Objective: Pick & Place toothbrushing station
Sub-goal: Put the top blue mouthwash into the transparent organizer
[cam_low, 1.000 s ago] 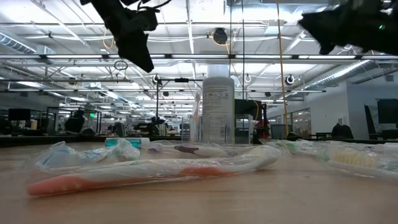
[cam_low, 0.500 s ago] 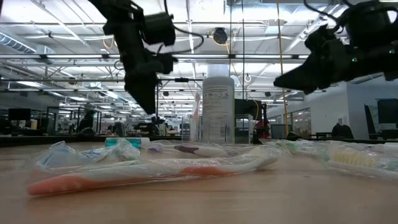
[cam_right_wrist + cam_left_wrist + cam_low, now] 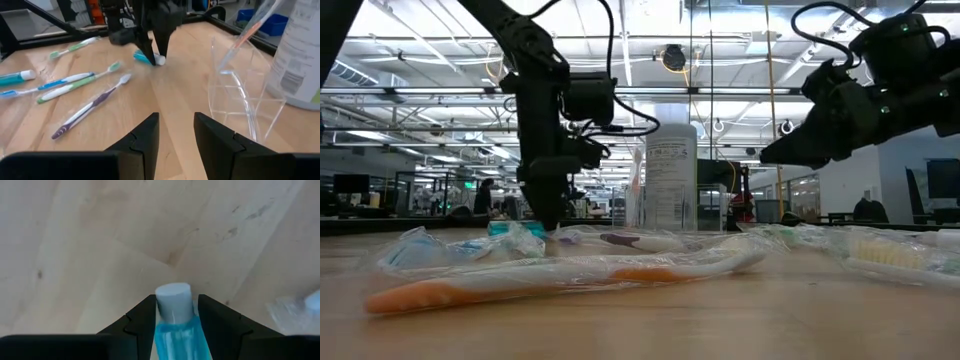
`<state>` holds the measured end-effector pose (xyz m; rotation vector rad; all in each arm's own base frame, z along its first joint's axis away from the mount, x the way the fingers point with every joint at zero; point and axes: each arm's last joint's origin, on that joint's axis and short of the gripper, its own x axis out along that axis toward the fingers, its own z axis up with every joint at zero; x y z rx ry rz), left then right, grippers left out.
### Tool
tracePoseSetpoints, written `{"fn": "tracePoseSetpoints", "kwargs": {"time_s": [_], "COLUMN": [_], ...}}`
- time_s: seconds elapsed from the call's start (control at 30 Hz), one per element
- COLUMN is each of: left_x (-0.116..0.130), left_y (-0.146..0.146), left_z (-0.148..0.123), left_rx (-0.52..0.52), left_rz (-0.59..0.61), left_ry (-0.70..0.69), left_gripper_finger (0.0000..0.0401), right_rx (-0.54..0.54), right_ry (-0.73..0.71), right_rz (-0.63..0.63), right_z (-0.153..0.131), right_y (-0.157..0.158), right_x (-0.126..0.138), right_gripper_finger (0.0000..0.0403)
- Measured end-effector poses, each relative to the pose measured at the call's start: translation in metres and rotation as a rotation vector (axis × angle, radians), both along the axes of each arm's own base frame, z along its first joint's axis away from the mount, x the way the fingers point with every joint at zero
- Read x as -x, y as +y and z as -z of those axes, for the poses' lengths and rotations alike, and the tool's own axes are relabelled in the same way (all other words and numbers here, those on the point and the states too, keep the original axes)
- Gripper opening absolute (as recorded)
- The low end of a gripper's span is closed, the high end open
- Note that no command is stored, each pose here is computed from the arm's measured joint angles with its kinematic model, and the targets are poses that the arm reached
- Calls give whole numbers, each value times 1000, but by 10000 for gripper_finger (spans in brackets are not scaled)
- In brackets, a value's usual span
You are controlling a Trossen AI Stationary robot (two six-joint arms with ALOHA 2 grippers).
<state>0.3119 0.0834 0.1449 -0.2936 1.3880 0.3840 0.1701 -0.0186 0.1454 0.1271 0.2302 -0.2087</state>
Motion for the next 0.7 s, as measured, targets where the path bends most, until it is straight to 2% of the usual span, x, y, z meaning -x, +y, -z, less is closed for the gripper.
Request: {"fn": "tracePoseSetpoints", "kwargs": {"time_s": [0.2,0.4,0.53,0.6,0.7], "left_x": [-3,-3,-7,-15,-33], "left_y": [1,0,1,1,2], "left_z": [7,6,-4,-23,-53], "left_rx": [6,10,11,-9,-77], "left_rz": [-9,-22,-37,-27,3], "left_ry": [13,8,-23,-121,-392], "left_gripper_finger": [148,90,82,91,103], "right_rx": [23,23,22,21,22], "right_ry": [-29,-26,-26,-26,-26], "right_rz": [-3,32,56,68,85], "right_z": [-3,-3,-3,-3,-3], "right_y": [0,-6,-10,-12,-15], "right_x": [-1,0,1,1,1], "right_gripper_finger": [114,114,114,114,114]}}
